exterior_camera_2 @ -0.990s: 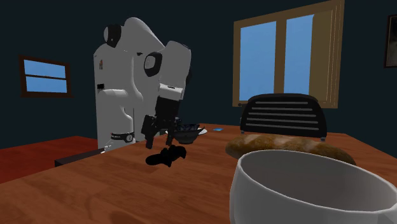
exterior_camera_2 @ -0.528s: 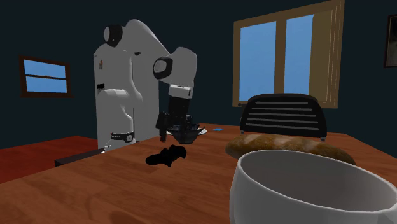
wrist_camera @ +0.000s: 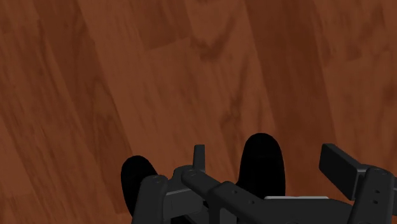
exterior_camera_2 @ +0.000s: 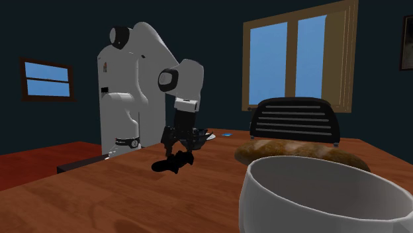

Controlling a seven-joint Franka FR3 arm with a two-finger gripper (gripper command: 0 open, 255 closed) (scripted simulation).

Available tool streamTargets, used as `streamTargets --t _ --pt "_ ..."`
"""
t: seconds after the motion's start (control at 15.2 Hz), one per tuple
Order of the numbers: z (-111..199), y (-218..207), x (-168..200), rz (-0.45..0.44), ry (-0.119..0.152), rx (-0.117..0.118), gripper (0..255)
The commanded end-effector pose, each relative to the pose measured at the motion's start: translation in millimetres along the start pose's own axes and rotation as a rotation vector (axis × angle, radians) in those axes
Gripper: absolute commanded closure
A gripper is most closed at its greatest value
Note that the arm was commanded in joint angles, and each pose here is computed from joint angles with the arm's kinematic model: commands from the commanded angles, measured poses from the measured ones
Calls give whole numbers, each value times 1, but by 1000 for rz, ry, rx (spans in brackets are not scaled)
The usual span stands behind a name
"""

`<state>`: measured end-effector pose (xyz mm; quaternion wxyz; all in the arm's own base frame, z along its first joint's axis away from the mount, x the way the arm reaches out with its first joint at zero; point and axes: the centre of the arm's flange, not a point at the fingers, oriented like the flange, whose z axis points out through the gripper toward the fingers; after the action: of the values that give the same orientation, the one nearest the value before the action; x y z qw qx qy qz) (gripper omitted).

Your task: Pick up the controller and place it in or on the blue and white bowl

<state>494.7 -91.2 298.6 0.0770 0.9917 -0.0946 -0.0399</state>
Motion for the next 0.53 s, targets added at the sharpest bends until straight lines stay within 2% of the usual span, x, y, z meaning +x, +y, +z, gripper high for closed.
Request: streamTargets --t 0.0,0.26,0.33,0.46 --pt "1 0 0 0 0 0 0" --pt "1 0 0 0 0 0 0" --pt "1 0 0 0 0 0 255" --pt "1 0 0 0 0 0 255"
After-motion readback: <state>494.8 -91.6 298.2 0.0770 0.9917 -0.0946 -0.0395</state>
